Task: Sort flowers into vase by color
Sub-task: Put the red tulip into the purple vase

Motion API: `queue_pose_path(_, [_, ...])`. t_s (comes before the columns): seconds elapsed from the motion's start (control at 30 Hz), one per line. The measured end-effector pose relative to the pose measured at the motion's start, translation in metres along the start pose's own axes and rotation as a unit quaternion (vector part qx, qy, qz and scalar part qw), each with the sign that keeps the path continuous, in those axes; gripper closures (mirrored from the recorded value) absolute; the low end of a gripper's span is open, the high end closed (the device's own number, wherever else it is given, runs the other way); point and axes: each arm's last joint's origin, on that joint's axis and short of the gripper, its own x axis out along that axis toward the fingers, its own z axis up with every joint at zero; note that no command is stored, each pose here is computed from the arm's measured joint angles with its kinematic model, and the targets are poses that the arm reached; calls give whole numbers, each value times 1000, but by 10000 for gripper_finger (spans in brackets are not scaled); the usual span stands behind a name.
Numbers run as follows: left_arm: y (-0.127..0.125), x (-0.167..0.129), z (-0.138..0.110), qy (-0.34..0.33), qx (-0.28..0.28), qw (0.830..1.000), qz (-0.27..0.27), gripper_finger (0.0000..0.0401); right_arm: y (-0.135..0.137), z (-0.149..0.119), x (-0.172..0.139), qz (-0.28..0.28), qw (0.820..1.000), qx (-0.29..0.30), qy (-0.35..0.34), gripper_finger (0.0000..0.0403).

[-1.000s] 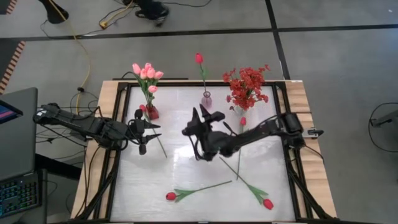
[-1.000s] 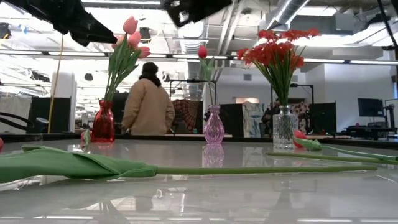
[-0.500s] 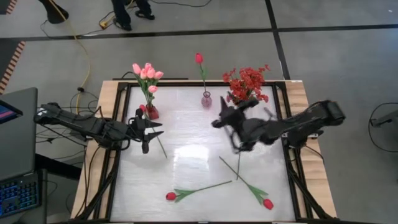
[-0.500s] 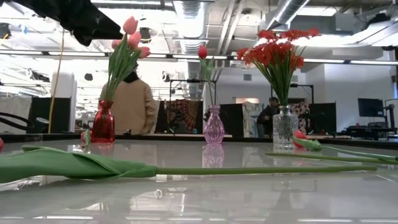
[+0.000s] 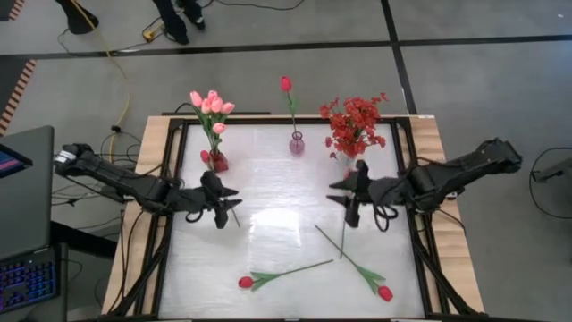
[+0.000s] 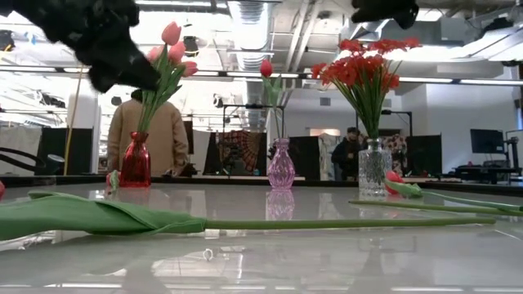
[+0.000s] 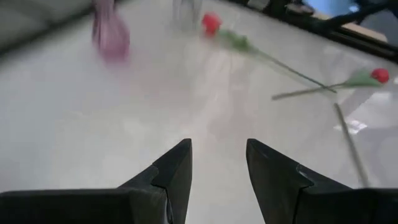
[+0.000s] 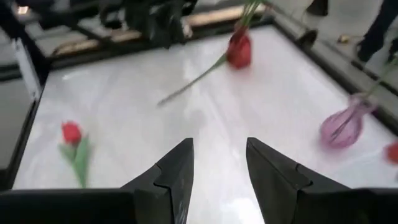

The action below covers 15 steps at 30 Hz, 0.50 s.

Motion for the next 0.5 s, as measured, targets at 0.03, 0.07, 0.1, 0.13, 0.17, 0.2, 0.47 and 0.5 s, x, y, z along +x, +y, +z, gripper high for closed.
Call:
queue_pose_path(0.03, [0,1,-4,15,-36,999,4,262,2,-2,2,0,1000,-3,8,227])
queue_pose_path(0.07, [0,1,-8,36,-71,997,4,262,3,-5,6,-3,1000,-9,18,227])
queue_pose_path(0.1, [0,0,-12,58,-104,993,6,262,5,-8,9,-5,999,-17,29,227])
queue_pose_path(0.13, [0,-1,-16,80,-140,987,6,262,6,-10,13,-8,999,-27,37,227])
queue_pose_path(0.17, [0,-2,-20,99,-174,980,12,262,8,-12,17,-11,998,-38,43,227])
queue_pose_path(0.2, [1,-4,-24,114,-202,972,23,262,9,-14,21,-13,997,-51,49,227])
queue_pose_path(0.47, [24,-10,-40,121,-356,907,189,262,11,-27,49,-33,987,-127,94,227])
queue_pose_path(0.5, [26,-9,-42,122,-365,900,204,262,12,-29,51,-30,985,-133,103,227])
